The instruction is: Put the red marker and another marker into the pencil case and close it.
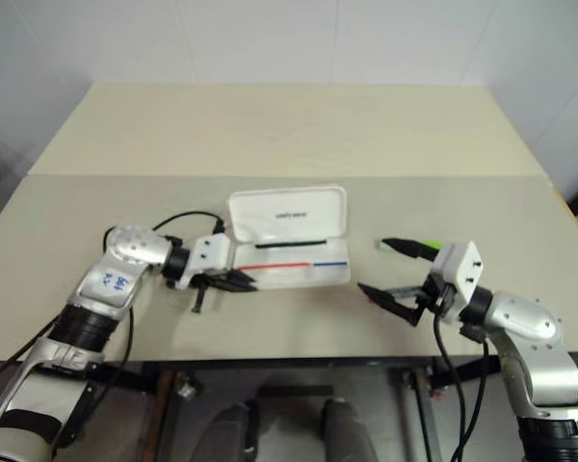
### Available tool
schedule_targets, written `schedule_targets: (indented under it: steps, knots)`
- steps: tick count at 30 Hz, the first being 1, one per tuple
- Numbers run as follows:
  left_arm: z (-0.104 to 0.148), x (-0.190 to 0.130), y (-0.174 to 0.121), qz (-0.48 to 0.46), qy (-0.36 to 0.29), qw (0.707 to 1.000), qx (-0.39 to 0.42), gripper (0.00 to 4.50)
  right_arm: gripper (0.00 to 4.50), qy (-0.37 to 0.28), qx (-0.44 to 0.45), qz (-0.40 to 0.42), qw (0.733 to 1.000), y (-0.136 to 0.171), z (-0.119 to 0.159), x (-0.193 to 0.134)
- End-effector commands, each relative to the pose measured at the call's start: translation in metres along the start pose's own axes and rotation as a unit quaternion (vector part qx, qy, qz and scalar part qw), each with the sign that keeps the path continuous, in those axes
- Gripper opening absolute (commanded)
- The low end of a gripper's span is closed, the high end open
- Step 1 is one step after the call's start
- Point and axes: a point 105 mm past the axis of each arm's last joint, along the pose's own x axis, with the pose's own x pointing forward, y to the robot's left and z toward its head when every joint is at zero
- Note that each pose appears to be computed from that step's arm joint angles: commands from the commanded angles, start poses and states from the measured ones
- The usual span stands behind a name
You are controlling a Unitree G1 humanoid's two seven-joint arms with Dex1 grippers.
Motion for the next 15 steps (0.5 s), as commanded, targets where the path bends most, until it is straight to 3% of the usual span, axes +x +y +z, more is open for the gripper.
schedule_targets:
  steps: [1, 9, 15]
  knots:
    - [0.008, 0.003, 0.009, 0.011, 0.009, 1.000, 0.007, 0.04, 4.50, -0.017, -0.012, -0.006, 1.000, 0.000, 0.012, 0.000]
    - [0.008, 0.006, 0.020, 0.034, 0.023, 0.999, -0.002, 0.04, 4.50, -0.026, -0.010, -0.011, 1.000, 0.002, 0.014, 0.003]
    - [0.019, 0.011, 0.017, 0.019, 0.004, 1.000, -0.004, 1.77, 4.50, -0.029, -0.012, -0.013, 0.999, 0.001, 0.014, 0.006]
